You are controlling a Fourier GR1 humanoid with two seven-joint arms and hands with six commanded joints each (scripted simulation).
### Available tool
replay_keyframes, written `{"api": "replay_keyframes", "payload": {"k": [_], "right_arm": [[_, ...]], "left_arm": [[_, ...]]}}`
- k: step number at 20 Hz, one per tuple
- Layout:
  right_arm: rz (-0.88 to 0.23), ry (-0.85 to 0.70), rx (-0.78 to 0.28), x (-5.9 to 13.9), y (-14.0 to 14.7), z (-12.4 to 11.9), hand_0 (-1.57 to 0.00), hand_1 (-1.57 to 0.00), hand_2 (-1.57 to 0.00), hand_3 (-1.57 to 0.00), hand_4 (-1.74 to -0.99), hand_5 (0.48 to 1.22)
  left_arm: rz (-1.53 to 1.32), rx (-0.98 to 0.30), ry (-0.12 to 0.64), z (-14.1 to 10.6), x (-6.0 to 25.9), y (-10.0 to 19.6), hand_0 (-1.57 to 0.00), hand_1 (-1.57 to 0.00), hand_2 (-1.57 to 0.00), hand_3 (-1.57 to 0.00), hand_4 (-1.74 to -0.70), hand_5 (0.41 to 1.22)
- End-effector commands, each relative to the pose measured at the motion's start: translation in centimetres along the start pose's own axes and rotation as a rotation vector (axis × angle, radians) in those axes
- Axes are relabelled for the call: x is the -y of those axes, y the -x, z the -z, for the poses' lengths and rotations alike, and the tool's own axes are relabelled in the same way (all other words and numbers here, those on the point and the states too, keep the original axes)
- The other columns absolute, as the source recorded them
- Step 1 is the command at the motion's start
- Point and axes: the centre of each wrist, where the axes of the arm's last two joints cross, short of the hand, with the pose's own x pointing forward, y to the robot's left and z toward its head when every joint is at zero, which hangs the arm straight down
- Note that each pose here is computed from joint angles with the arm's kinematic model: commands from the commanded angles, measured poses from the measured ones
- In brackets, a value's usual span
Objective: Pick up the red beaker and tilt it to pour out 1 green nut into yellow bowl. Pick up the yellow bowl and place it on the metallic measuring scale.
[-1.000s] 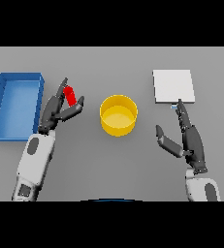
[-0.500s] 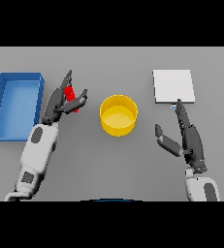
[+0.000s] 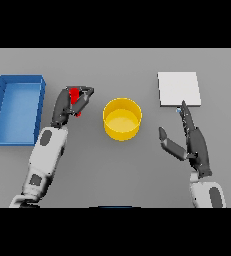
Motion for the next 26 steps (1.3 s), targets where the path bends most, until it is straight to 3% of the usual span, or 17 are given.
{"api": "replay_keyframes", "payload": {"k": [1, 5, 11, 13, 17, 21, 26], "right_arm": [[0.002, 0.001, 0.004, 0.4, 0.0, 0.1, 0.00, 0.00, 0.00, 0.00, -1.296, 0.681], [-0.011, -0.016, 0.024, 0.2, 0.3, 0.1, 0.00, 0.00, 0.00, 0.00, -1.281, 0.676], [-0.035, -0.011, 0.035, -0.2, 0.1, 0.2, 0.00, 0.00, 0.00, 0.00, -1.250, 0.672], [-0.041, -0.018, 0.043, -0.5, -0.1, 0.2, 0.00, 0.00, 0.00, 0.00, -1.249, 0.679], [-0.070, -0.008, 0.027, -0.1, 0.0, 0.1, 0.00, 0.00, 0.00, 0.00, -1.243, 0.694], [-0.071, -0.006, 0.025, -0.1, -0.3, -0.4, 0.00, 0.00, 0.00, 0.00, -1.243, 0.710], [-0.060, -0.019, 0.025, -0.2, -0.2, -0.5, 0.00, 0.00, 0.00, 0.00, -1.266, 0.720]], "left_arm": [[0.002, 0.018, -0.012, 0.0, -0.1, 0.2, -1.34, -1.34, -1.35, -1.34, -1.51, 1.132], [-0.026, 0.044, -0.026, 0.3, -0.3, -0.4, -1.48, -1.48, -1.48, -1.48, -1.64, 1.112], [0.040, 0.158, -0.042, 0.7, -0.6, -4.1, -1.55, -1.55, -1.55, -1.55, -1.72, 1.097], [0.142, 0.163, -0.009, 1.0, -0.7, -5.7, -1.55, -1.56, -1.56, -1.56, -1.72, 1.107], [0.407, 0.189, 0.132, 0.8, -0.6, -8.0, -1.56, -1.56, -1.56, -1.56, -1.73, 1.119], [0.473, 0.185, 0.179, 0.0, -1.3, -8.0, -1.56, -1.56, -1.56, -1.56, -1.73, 1.113], [0.885, 0.260, 0.267, 0.7, 0.0, -10.1, -1.57, -1.57, -1.57, -1.57, -1.74, 1.137]]}}
